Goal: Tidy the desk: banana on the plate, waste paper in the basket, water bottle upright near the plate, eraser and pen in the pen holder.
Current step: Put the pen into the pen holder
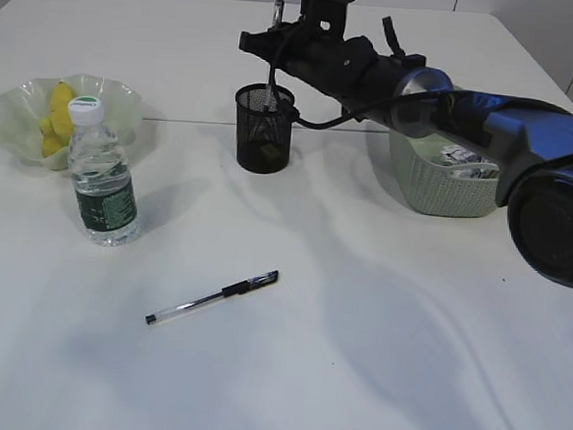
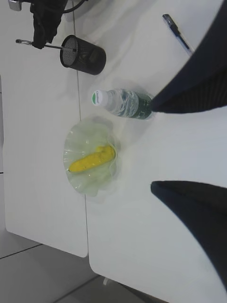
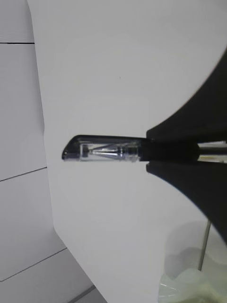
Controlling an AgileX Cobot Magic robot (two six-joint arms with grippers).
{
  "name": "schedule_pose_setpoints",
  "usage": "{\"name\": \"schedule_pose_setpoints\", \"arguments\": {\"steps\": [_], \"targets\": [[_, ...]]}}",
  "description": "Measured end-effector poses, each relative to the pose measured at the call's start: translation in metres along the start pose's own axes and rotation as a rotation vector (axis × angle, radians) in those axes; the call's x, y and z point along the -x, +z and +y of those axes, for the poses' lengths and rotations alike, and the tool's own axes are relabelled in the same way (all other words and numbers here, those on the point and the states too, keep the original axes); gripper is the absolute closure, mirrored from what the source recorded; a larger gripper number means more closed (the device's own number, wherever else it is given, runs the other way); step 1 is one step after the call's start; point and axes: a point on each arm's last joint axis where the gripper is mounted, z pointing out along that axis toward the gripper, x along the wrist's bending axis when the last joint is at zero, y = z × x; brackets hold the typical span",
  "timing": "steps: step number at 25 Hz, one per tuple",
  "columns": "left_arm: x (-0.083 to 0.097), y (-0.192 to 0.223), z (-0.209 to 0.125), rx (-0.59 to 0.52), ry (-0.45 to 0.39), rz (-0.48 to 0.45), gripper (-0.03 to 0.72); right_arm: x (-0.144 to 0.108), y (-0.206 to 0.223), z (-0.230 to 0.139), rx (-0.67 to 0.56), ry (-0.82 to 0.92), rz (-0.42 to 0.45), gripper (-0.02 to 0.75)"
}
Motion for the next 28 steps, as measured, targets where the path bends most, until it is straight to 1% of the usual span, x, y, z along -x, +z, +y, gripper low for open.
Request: {"name": "schedule_pose_setpoints", "arguments": {"steps": [7, 13, 17, 21, 24, 28], "targets": [[0.000, 0.000, 0.000, 0.000, 0.000, 0.000, 0.364, 0.001, 0.000, 0.000, 0.010, -0.021, -0.008, 0.693], [0.000, 0.000, 0.000, 0.000, 0.000, 0.000, 0.364, 0.003, 0.007, -0.010, 0.009, -0.027, -0.012, 0.692], [0.000, 0.000, 0.000, 0.000, 0.000, 0.000, 0.364, 0.003, 0.013, -0.010, 0.041, -0.035, -0.005, 0.692], [0.000, 0.000, 0.000, 0.000, 0.000, 0.000, 0.363, 0.001, 0.015, -0.002, 0.083, -0.037, 0.005, 0.692], [0.000, 0.002, 0.000, -0.007, 0.000, 0.000, 0.364, 0.002, 0.018, -0.007, 0.084, -0.037, 0.009, 0.691], [0.000, 0.007, 0.001, -0.023, -0.001, 0.000, 0.364, 0.003, 0.022, -0.022, 0.042, -0.042, 0.022, 0.690]]}}
